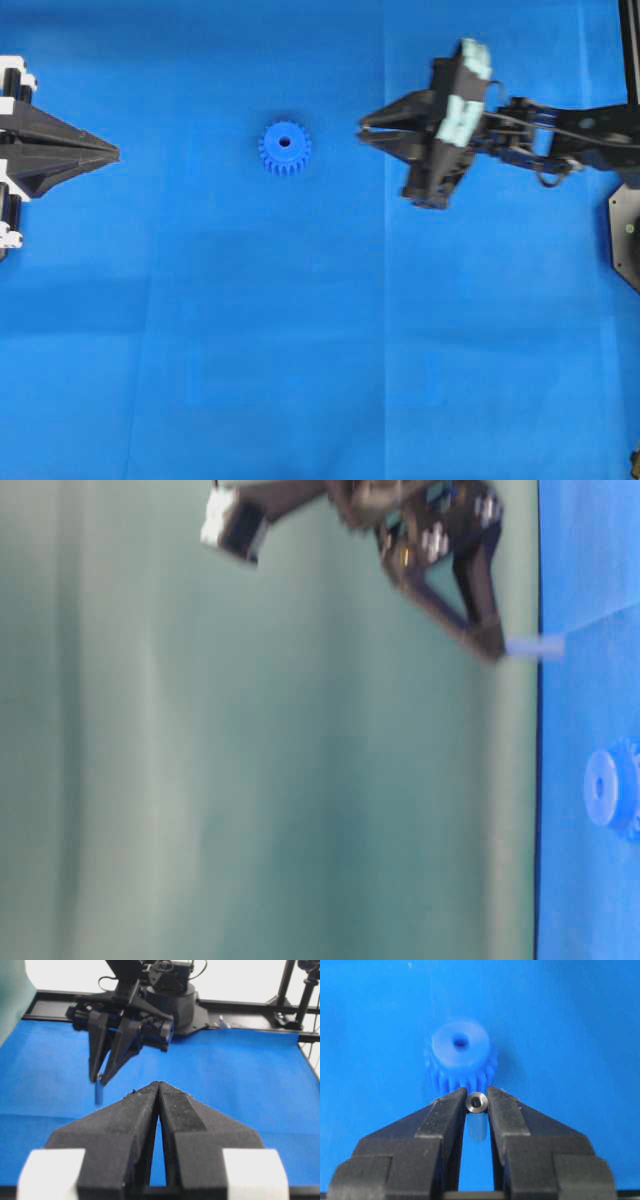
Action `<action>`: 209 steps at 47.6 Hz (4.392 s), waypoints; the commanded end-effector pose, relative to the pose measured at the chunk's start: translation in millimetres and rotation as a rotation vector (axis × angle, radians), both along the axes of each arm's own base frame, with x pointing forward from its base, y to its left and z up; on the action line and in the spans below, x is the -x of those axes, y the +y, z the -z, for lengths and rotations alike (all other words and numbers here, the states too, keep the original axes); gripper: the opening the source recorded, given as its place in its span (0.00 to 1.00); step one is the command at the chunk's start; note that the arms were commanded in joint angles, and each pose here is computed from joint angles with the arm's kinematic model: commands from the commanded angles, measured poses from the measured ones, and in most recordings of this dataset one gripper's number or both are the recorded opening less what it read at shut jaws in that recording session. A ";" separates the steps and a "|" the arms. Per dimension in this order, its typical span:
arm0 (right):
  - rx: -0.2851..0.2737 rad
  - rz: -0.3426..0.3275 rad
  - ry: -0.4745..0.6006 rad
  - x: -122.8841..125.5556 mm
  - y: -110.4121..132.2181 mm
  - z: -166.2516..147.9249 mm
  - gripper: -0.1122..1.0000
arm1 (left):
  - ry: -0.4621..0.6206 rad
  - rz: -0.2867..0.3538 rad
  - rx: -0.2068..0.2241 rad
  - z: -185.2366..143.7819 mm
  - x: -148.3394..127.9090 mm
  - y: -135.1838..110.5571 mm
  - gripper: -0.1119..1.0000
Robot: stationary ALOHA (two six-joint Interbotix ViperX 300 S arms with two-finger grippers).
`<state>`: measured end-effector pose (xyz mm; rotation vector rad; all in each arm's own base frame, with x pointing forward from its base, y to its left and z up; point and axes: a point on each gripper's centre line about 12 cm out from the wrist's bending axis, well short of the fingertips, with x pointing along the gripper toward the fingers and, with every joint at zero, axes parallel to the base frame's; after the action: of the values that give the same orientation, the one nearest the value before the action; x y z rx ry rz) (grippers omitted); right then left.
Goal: Insert the shaft placed at a random location into the center hole of the small gear at another random location.
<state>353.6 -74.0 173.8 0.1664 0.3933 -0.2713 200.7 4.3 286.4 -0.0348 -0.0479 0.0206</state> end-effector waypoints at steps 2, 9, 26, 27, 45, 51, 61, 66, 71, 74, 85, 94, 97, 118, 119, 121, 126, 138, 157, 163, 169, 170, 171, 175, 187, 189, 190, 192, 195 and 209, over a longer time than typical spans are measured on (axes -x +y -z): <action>0.014 -0.017 -0.029 -24.8 -1.4 -14.2 0.13 | -0.008 -0.003 0.000 -3.4 -1.9 0.6 0.10; 0.024 -0.034 -0.016 -50.6 -3.4 -17.4 0.13 | -0.008 -0.003 0.000 -3.4 -1.9 0.6 0.10; 0.059 -0.050 -0.042 -81.9 -8.0 -27.5 0.13 | -0.014 -0.003 0.001 -4.3 -1.6 0.6 0.10; 0.059 -0.050 -0.042 -82.7 -8.2 -27.2 0.13 | -0.014 -0.003 0.001 -4.3 -1.6 0.6 0.10; 0.053 -0.050 -0.017 -81.0 -7.9 -16.8 0.13 | -0.014 -0.003 0.001 -4.3 -1.6 0.6 0.10; 0.050 -0.050 0.000 -82.2 -8.2 -8.3 0.13 | -0.014 -0.001 0.001 -4.3 -1.6 0.3 0.10; 0.043 -0.043 0.026 -86.1 -10.1 11.5 0.13 | -0.015 -0.003 0.001 -4.4 -1.6 0.6 0.10; 0.040 -0.034 0.029 -87.1 -12.3 20.0 0.13 | -0.012 -0.003 0.001 -3.6 -1.5 0.6 0.10; 0.034 -0.028 0.037 -86.9 -13.2 25.0 0.13 | -0.012 -0.003 0.001 -3.9 -1.8 0.6 0.10; 0.034 -0.028 0.039 -87.0 -13.3 26.2 0.13 | -0.012 -0.003 0.001 -3.9 -1.8 0.6 0.10; 0.030 -0.025 0.061 -87.2 -14.7 37.1 0.13 | -0.011 -0.003 0.001 -3.3 -1.7 0.6 0.10; 0.025 -0.023 0.079 -87.5 -15.5 45.6 0.13 | -0.011 -0.003 0.001 -3.3 -1.7 0.6 0.10; 0.023 -0.024 0.083 -87.9 -15.6 47.3 0.13 | -0.012 -0.003 0.001 -3.9 -1.8 0.6 0.10; 0.018 -0.026 0.098 -86.2 -14.3 49.9 0.13 | -0.009 -0.003 0.001 -3.6 -1.9 0.6 0.10; 0.018 -0.026 0.098 -86.2 -14.3 49.9 0.13 | -0.008 -0.001 0.001 -3.0 -1.8 0.3 0.10; 0.019 -0.026 0.095 -86.7 -14.4 48.7 0.14 | -0.008 -0.003 0.001 -3.1 -1.5 0.6 0.10; 0.015 -0.024 0.091 -87.5 -14.6 47.8 0.29 | -0.008 -0.003 0.001 -3.4 -1.9 0.6 0.10; 0.024 -0.024 0.055 -83.8 -13.9 29.1 0.88 | -0.005 -0.003 0.001 -2.1 -1.7 0.6 0.10; 0.056 -0.036 -0.066 -60.8 -8.4 -44.5 0.84 | -0.008 -0.003 0.001 -2.6 -1.4 0.6 0.10; 0.065 -0.037 -0.108 -52.6 -6.6 -66.6 0.84 | -0.009 -0.001 0.001 -2.9 -1.2 0.3 0.10; 0.069 -0.037 -0.129 -46.5 -5.5 -75.9 0.84 | -0.009 -0.003 0.001 -3.1 -0.9 0.6 0.10; 0.066 -0.035 -0.127 -45.9 -5.4 -74.8 0.84 | -0.011 -0.001 0.001 -3.3 -0.9 0.3 0.10; 0.066 -0.035 -0.127 -45.9 -5.4 -74.8 0.84 | -0.011 -0.003 0.001 -3.3 -0.9 0.6 0.10; 0.063 -0.035 -0.120 -43.6 -4.9 -72.9 0.84 | -0.011 -0.003 0.001 -3.4 -0.7 0.6 0.10; 0.058 -0.036 -0.105 -16.5 0.6 -68.0 0.84 | -0.011 -0.003 0.001 -3.1 -0.3 0.6 0.10; 0.058 -0.036 -0.102 -7.6 2.3 -67.0 0.84 | -0.011 -0.003 0.001 -3.1 -0.3 0.6 0.10; 0.058 -0.036 -0.100 -3.6 3.0 -66.4 0.84 | -0.012 -0.003 0.001 -3.2 -0.3 0.6 0.10; 0.055 -0.035 -0.101 4.2 4.4 -66.2 0.84 | -0.011 -0.003 0.001 -3.1 -0.3 0.6 0.10; 0.052 -0.034 -0.098 16.3 6.6 -64.4 0.84 | -0.012 -0.001 0.000 -3.2 -0.3 0.2 0.10; 0.054 -0.036 -0.144 73.9 18.0 -73.2 0.84 | -0.014 -0.003 0.001 -3.7 0.2 0.6 0.10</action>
<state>292.0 -59.3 235.6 0.1241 0.2860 -0.2387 199.5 4.6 286.4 -0.0362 -0.0510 0.0221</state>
